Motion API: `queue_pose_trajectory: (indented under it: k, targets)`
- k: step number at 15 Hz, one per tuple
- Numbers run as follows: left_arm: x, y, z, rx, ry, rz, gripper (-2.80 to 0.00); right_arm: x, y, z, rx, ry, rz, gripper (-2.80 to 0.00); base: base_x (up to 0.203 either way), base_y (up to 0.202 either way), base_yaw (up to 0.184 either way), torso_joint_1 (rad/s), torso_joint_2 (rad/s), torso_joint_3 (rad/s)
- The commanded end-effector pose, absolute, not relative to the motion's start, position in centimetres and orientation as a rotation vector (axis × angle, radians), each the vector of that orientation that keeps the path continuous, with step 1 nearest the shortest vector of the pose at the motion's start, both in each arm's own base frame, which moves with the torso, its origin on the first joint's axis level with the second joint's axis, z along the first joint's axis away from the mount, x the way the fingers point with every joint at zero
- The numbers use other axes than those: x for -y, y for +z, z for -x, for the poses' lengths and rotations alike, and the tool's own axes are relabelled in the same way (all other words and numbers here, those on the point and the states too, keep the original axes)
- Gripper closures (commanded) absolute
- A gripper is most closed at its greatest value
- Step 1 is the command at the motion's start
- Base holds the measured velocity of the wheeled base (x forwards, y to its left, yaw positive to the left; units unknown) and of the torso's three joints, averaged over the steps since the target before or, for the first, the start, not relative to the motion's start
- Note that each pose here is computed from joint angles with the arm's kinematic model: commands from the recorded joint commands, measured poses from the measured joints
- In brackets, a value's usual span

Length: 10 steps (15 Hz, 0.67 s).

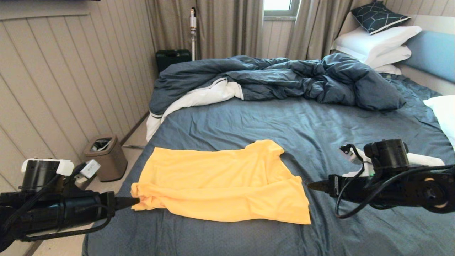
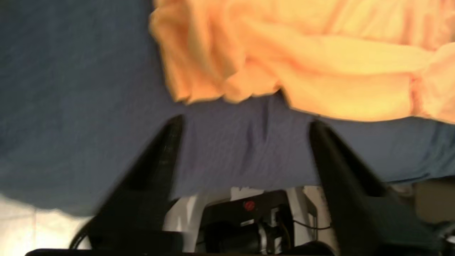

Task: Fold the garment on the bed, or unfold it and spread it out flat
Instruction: Fold the yellow T-shirt

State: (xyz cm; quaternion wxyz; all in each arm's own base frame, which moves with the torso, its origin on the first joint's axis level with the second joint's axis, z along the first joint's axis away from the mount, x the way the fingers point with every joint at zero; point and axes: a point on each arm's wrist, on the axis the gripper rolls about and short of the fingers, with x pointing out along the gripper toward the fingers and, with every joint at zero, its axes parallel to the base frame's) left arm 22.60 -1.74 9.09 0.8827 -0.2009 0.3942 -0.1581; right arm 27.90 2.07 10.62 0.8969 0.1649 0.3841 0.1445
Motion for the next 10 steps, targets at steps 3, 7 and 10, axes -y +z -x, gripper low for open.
queue_pose_trajectory:
  k: [3,7,10]
  targets:
    - [2.0,9.0,-20.9,-0.832,-0.339,0.413,0.00,-2.3,9.6,-25.8,-0.850,0.313,-0.337,0.00,0.000,0.000,0.000,0.000,0.00,0.000]
    - [3.2,8.4,-20.2,-0.871,-0.362,0.386,0.00,-3.8,8.7,-25.8,-0.898,0.358,-0.325,0.00,0.000,0.000,0.000,0.000,0.00,0.000]
    - [3.6,8.0,-19.4,-0.888,-0.336,0.380,0.00,-4.8,7.9,-26.6,-0.930,0.380,-0.317,0.00,0.000,0.000,0.000,0.000,0.00,0.000]
